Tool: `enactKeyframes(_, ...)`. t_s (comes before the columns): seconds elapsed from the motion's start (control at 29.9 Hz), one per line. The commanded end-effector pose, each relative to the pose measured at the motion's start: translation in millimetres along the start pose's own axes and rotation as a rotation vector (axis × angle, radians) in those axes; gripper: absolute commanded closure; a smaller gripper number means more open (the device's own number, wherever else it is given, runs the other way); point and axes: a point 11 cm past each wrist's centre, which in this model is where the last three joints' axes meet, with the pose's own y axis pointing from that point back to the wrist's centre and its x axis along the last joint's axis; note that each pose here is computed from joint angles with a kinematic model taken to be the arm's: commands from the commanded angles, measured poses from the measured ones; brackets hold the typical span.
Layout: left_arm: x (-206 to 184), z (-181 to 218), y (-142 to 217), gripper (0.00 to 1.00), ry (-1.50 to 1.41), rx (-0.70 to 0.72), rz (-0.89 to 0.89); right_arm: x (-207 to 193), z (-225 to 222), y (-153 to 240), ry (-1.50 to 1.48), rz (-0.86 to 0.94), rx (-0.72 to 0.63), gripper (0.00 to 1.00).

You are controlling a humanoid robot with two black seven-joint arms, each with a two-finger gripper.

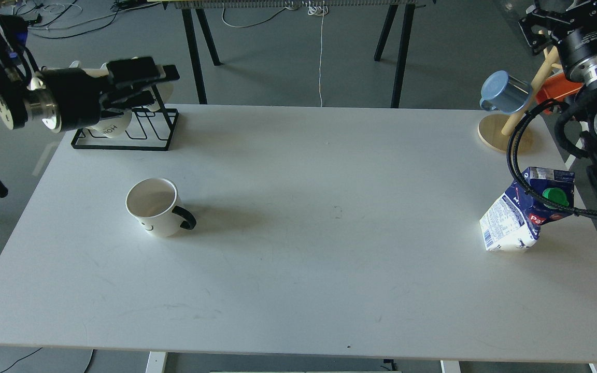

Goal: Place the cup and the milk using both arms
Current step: 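Move the left gripper from the mug rack toward the white mug, then grasp the white mug by its rim with the left gripper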

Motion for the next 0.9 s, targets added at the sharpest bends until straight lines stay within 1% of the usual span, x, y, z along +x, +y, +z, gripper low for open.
enactKeyframes(0.0, 1.2, -11.6, 8.3, 0.04, -0.080, 0.062, -0.003, -3.3, -0.4, 1.1, -0.001, -0.016, -0.006, 0.00)
enactKeyframes(0.2, -13.1, -32.4, 7.8, 0.05, -0.196, 0.157, -0.054, -6.0, 0.9, 0.3, -0.003, -0.024, -0.010, 0.00)
enactKeyframes(0.4, -59.0, -71.5, -4.8, 0.06, -0.304, 0.267, -0.177, -7.6, -0.1, -0.6, -0.003, -0.028, -0.008, 0.00)
enactKeyframes(0.47, -71.1, -76.5, -6.9, 0.06, -0.307, 0.270, -0.197, -6.8, -1.5, -0.2, 0.001, -0.026, -0.009, 0.00)
enactKeyframes(0.64, -85.6, -85.1, -7.5, 0.07, -0.297, 0.278, -0.217, -6.3, -6.9, 0.2, 0.009, -0.025, -0.003, 0.00)
enactKeyframes(0.77, -90.7, -87.5, -13.4, 0.11, -0.300, 0.270, -0.189, -7.7, -7.3, -0.6, 0.009, -0.028, -0.002, 0.00)
enactKeyframes(0.87, -96.4, -91.3, -23.1, 0.12, -0.304, 0.275, -0.195, -8.9, -8.6, -1.4, 0.010, -0.030, 0.000, 0.00)
